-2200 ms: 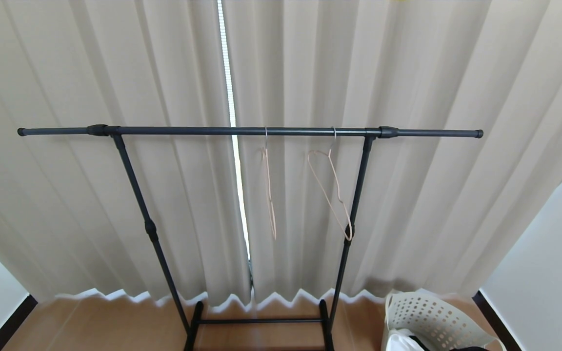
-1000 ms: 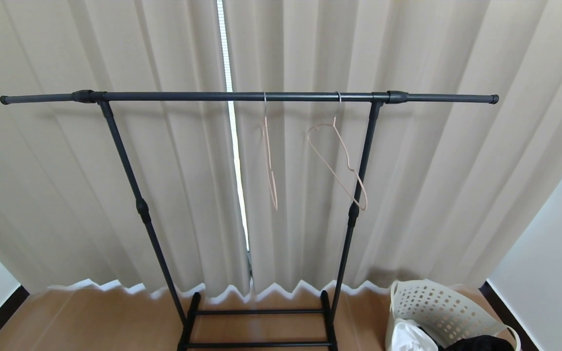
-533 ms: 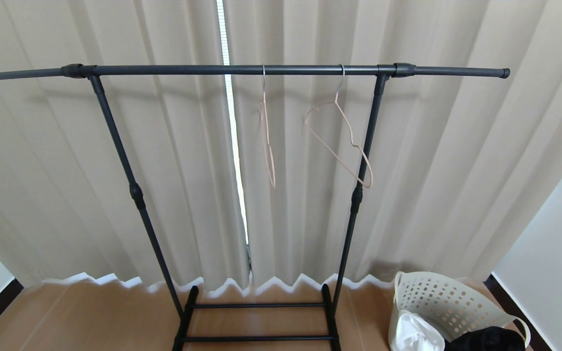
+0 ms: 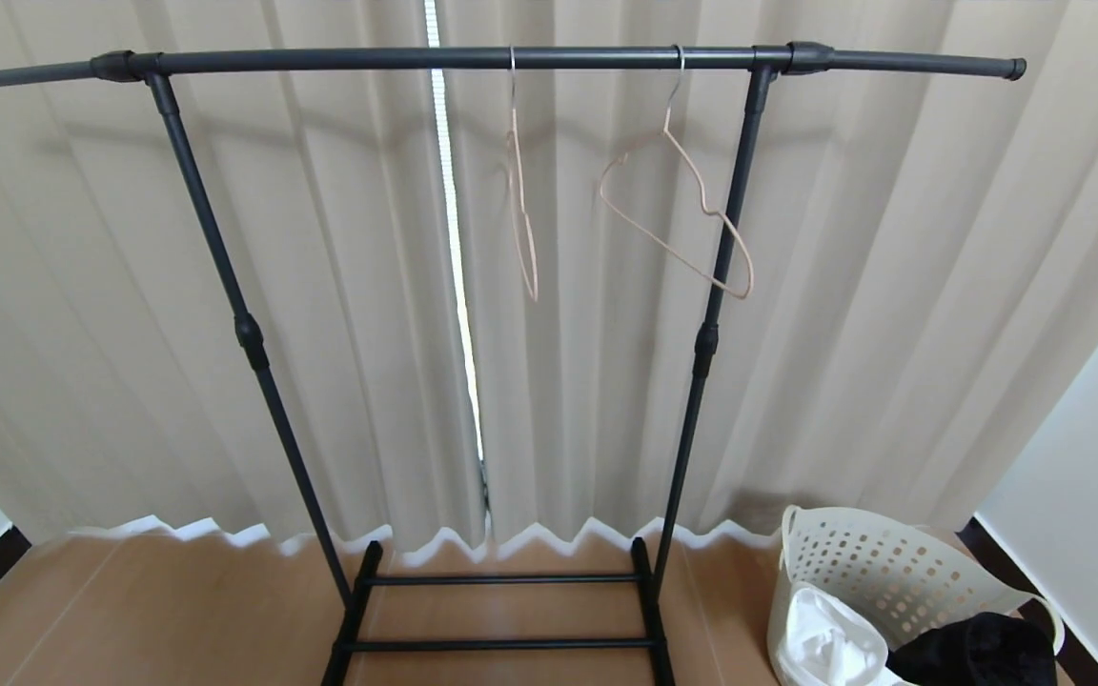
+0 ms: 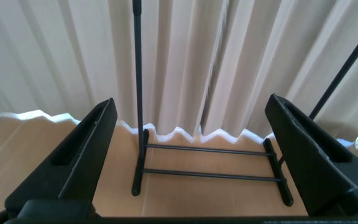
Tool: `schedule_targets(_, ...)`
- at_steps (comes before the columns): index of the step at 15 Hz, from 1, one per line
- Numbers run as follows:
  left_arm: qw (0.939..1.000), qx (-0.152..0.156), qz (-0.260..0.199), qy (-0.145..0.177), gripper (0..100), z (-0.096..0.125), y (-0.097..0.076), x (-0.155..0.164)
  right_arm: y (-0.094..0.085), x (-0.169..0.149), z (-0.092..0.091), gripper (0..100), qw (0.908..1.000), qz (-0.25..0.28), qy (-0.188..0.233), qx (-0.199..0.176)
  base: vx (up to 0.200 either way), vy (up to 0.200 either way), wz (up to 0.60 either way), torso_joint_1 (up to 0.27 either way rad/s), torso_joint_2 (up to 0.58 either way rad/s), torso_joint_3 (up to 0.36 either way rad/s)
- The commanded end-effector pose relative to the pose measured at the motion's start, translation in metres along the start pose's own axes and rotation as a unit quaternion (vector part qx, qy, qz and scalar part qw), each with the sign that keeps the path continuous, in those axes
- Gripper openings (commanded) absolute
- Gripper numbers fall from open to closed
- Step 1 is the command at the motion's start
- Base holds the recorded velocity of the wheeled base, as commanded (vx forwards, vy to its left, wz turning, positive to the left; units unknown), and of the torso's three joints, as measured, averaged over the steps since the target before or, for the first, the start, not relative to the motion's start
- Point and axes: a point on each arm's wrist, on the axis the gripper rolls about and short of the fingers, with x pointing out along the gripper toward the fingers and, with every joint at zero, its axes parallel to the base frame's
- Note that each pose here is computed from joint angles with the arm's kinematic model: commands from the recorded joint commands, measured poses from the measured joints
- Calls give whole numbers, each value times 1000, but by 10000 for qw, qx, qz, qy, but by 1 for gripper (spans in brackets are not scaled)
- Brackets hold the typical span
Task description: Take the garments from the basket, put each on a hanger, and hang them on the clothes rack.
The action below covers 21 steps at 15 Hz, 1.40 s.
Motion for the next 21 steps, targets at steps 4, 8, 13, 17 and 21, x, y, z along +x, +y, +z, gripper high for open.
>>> schedule_targets(4, 10000, -1, 3, 1, 100, 0, 0, 0, 0, 0, 0, 100, 10000, 3, 6, -8, 0, 0, 0, -150, 483, 344)
schedule_targets(8, 10000, -1, 3, 1, 100, 0, 0, 0, 0, 0, 0, 100, 10000, 3, 6, -1, 0, 0, 0, -110, 463, 355)
schedule_targets(13, 10000, -1, 3, 1, 100, 0, 0, 0, 0, 0, 0, 100, 10000, 3, 6, -1, 0, 0, 0, -38, 249, 207)
schedule_targets(17, 10000, -9, 3, 1, 100, 0, 0, 0, 0, 0, 0, 100, 10000, 3, 6, -1, 0, 0, -150, 1, 2, 2)
schedule_targets(21, 10000, -1, 3, 1, 100, 0, 0, 0, 0, 0, 0, 100, 10000, 3, 6, -1, 0, 0, -600, 1, 2, 5)
